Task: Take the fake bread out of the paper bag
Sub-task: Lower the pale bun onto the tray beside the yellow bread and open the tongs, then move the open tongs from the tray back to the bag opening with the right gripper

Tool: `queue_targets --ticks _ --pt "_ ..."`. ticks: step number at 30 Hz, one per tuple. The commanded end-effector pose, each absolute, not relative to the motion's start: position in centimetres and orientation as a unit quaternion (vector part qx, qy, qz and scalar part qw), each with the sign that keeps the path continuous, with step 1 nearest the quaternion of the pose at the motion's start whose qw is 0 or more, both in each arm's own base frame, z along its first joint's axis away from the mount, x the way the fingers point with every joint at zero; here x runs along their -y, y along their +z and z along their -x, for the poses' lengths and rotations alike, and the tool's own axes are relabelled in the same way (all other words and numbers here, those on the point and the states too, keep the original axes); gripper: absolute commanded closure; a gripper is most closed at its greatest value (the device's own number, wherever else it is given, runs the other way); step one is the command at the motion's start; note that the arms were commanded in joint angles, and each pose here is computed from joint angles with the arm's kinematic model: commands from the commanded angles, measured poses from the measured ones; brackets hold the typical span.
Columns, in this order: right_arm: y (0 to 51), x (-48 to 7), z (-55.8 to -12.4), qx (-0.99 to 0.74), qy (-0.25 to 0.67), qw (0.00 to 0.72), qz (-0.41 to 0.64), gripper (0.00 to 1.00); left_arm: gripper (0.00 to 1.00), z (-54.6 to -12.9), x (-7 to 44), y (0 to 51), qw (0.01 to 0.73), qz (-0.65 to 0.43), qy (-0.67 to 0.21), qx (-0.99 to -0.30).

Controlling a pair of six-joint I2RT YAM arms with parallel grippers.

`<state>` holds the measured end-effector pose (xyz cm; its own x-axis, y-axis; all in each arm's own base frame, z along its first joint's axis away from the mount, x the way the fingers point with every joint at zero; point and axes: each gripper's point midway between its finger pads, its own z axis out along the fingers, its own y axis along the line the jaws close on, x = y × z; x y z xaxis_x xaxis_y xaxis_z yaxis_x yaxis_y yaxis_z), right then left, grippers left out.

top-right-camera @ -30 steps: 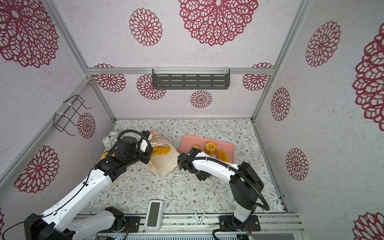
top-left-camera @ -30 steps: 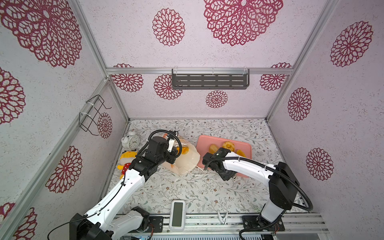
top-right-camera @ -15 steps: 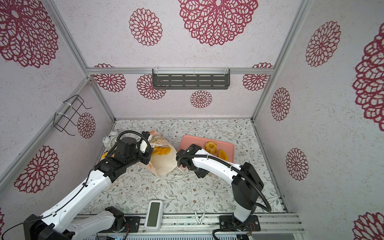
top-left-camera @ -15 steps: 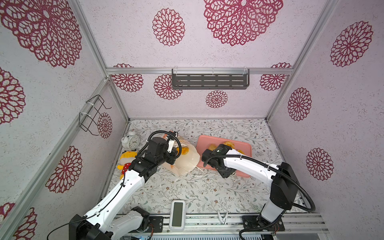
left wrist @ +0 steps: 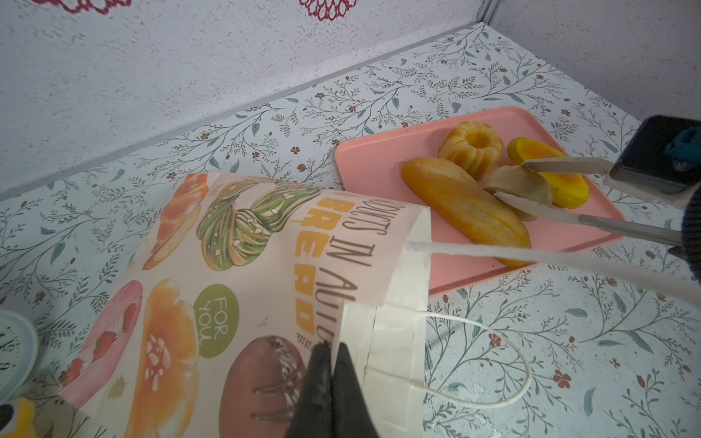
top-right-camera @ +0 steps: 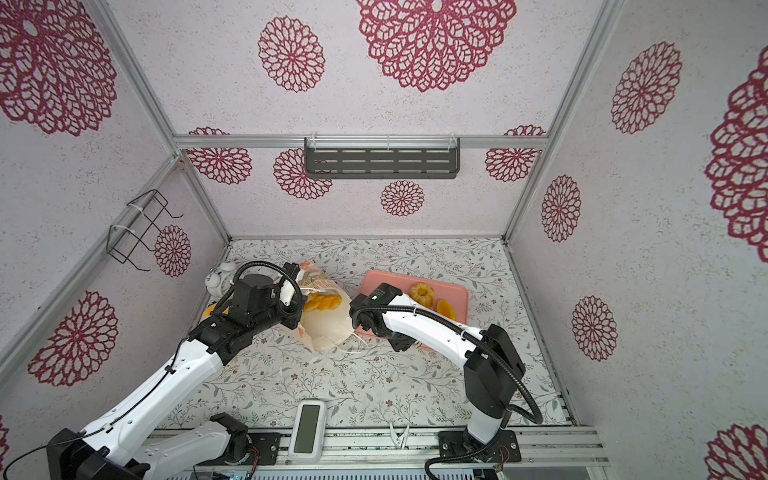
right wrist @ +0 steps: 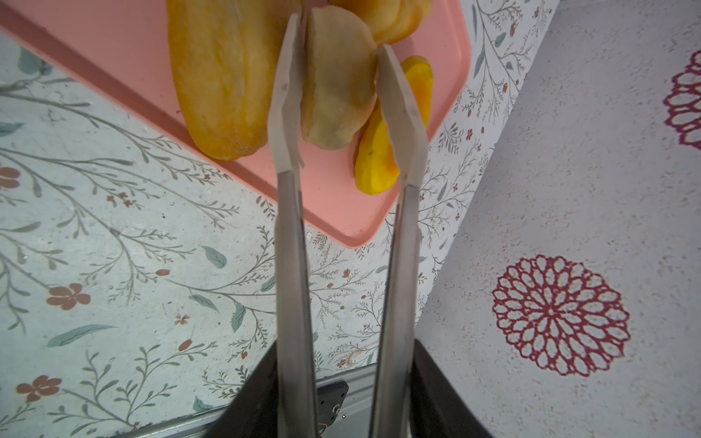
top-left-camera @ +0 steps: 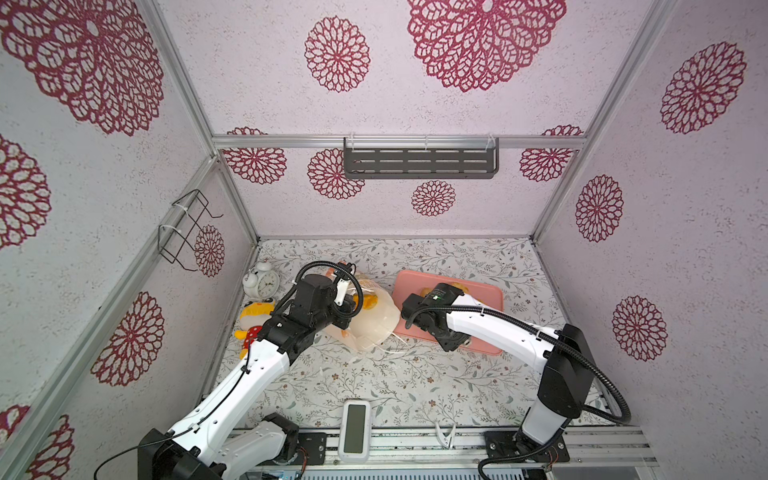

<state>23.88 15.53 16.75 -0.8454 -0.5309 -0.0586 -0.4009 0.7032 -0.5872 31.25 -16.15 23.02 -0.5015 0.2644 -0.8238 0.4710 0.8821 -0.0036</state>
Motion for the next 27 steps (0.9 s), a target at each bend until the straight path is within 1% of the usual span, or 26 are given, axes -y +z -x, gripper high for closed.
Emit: queue_targets --ticks 1,12,16,22,24,27 --pt "18.5 -15.5 -24.5 -0.914 -0.294 0.137 0.243 0.51 1.00 -31.3 16.6 23.7 0.462 -0.219 -0.124 -0.850" --pt "20.4 -17.0 -25.7 -0.920 -0.264 0.165 0.239 0.50 1.00 -31.3 16.6 23.7 0.461 -0.220 -0.125 -0.851" --pt "21.0 -17.8 -25.9 -0.926 -0.236 0.180 0.234 0.51 1.00 -31.3 16.6 23.8 0.460 -0.220 -0.124 -0.851" --pt "22.7 -19.8 -26.3 -0.938 -0.149 0.222 0.219 0.54 1.00 -31.1 16.5 24.0 0.462 -0.222 -0.122 -0.850" --pt "23.8 -20.8 -26.2 -0.940 -0.104 0.240 0.218 0.56 1.00 -31.0 16.4 24.0 0.462 -0.225 -0.121 -0.849" --pt "25.6 -22.5 -25.0 -0.940 -0.015 0.260 0.221 0.60 1.00 -30.6 16.5 24.2 0.464 -0.233 -0.126 -0.845"
